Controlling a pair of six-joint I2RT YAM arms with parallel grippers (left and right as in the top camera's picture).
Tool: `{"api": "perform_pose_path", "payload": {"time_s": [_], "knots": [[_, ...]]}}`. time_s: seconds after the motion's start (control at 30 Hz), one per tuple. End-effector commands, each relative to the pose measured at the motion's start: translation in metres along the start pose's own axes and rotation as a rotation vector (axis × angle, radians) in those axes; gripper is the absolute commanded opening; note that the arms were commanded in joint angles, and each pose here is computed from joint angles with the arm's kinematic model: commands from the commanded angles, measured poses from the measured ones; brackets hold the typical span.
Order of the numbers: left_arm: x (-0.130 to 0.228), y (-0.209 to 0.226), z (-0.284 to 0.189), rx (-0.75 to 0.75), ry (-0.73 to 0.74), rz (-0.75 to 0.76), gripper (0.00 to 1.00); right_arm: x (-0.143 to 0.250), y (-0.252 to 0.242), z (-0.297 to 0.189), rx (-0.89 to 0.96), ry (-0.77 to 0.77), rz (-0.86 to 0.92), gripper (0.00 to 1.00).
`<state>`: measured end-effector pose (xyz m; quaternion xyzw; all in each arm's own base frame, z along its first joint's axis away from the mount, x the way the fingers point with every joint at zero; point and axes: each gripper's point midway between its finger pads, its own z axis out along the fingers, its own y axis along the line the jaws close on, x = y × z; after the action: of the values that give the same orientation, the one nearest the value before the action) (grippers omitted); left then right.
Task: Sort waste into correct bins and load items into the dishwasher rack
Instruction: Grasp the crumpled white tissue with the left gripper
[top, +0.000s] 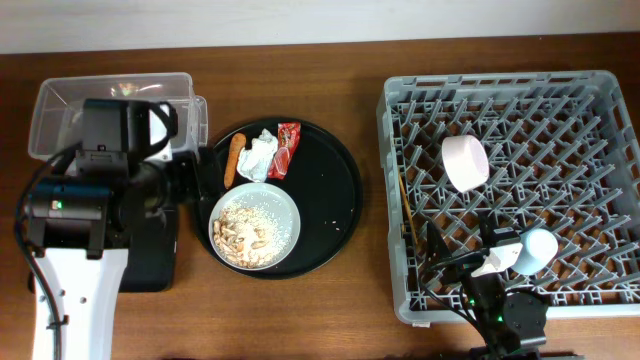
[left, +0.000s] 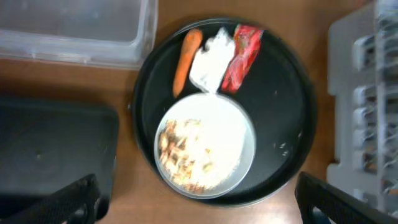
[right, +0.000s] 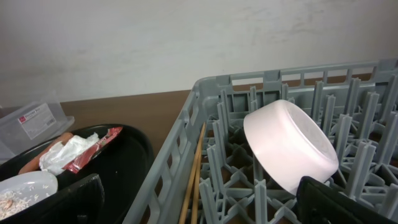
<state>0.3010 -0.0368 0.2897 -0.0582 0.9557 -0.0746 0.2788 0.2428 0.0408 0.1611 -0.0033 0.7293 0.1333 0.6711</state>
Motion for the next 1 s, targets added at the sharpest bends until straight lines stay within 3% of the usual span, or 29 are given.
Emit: {"api": "perform_pose_path", "payload": {"time_s": [0.0, 0.07, 0.17, 0.3, 0.33, 0.37, 0.47, 0.6, 0.7, 0.8, 0.97], "knots": [[-0.032, -0.02, 0.002, 0.093, -0.118, 0.0, 0.99, 0.002, 0.0, 0.0, -0.004, 0.003, 0.007, 0.98], [-0.038, -0.034, 0.032, 0.128, -0.107, 0.027, 0.99, 0.002, 0.0, 0.0, -0.003, 0.003, 0.007, 0.98], [-0.022, -0.051, 0.1, 0.124, 0.045, 0.079, 0.99, 0.002, 0.0, 0.0, -0.004, 0.003, 0.007, 0.98], [0.0, -0.072, 0.193, 0.04, 0.166, 0.186, 0.92, 0.002, 0.0, 0.0, -0.004, 0.003, 0.007, 0.98], [0.002, -0.077, 0.214, 0.026, 0.168, 0.205, 0.89, 0.002, 0.0, 0.0, -0.004, 0.003, 0.007, 0.98], [0.003, -0.076, 0.24, -0.019, 0.16, 0.223, 0.76, 0.002, 0.0, 0.0, -0.004, 0.003, 0.007, 0.98], [0.002, -0.054, 0.289, -0.181, 0.124, 0.248, 0.75, 0.002, 0.0, 0.0, -0.004, 0.003, 0.007, 0.98], [0.007, -0.037, 0.324, -0.27, 0.114, 0.255, 0.75, 0.002, 0.0, 0.0, -0.003, 0.003, 0.007, 0.98], [0.008, -0.035, 0.336, -0.272, 0.11, 0.252, 0.41, 0.002, 0.0, 0.0, -0.004, 0.003, 0.007, 0.98], [0.006, -0.035, 0.333, -0.273, 0.115, 0.252, 0.01, 0.002, 0.0, 0.0, -0.003, 0.003, 0.007, 0.98], [-0.026, -0.048, 0.263, -0.272, 0.14, 0.258, 0.0, 0.002, 0.0, 0.0, -0.004, 0.003, 0.007, 0.98]]}}
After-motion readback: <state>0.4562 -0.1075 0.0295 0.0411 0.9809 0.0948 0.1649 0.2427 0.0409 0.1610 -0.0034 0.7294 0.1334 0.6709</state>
